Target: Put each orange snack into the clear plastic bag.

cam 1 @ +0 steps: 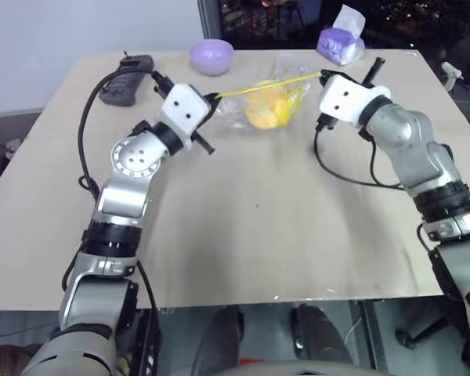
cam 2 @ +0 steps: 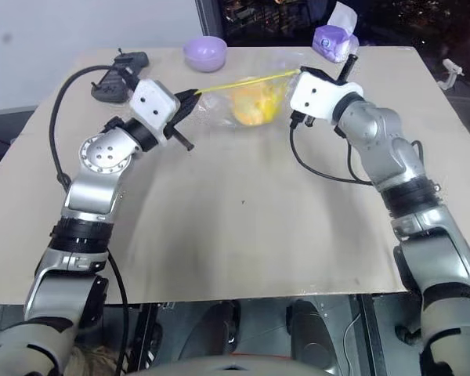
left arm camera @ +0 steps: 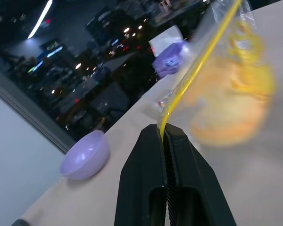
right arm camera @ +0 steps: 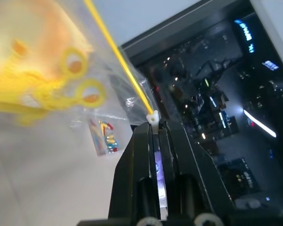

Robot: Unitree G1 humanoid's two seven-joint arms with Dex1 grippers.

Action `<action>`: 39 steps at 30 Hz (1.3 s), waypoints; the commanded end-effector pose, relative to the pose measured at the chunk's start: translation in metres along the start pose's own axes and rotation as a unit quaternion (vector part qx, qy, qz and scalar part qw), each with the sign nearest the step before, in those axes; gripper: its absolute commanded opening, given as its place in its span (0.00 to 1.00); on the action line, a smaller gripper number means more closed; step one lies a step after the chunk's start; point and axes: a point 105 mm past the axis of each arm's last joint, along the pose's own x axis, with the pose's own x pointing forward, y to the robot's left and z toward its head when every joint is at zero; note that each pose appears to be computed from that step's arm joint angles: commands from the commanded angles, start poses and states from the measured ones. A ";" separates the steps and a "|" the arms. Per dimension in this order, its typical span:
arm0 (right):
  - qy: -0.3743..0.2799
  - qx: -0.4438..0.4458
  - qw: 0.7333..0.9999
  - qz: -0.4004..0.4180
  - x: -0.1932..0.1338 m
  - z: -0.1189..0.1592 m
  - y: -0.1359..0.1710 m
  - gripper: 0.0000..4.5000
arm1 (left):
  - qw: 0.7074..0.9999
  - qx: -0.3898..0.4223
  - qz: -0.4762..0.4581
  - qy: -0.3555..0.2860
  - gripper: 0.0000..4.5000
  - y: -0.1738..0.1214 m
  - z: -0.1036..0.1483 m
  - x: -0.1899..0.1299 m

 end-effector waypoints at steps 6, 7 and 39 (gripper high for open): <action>0.112 0.133 0.979 0.105 -0.073 -0.032 0.091 0.01 | 0.990 -0.042 -0.116 0.075 0.00 -0.086 -0.041 -0.053; 0.115 0.143 0.977 0.108 -0.075 -0.031 0.093 0.01 | 0.989 -0.044 -0.120 0.077 0.00 -0.088 -0.042 -0.053; 0.024 0.395 0.892 0.218 -0.155 0.021 0.063 0.89 | 0.935 -0.281 -0.153 0.154 0.38 -0.025 -0.025 -0.146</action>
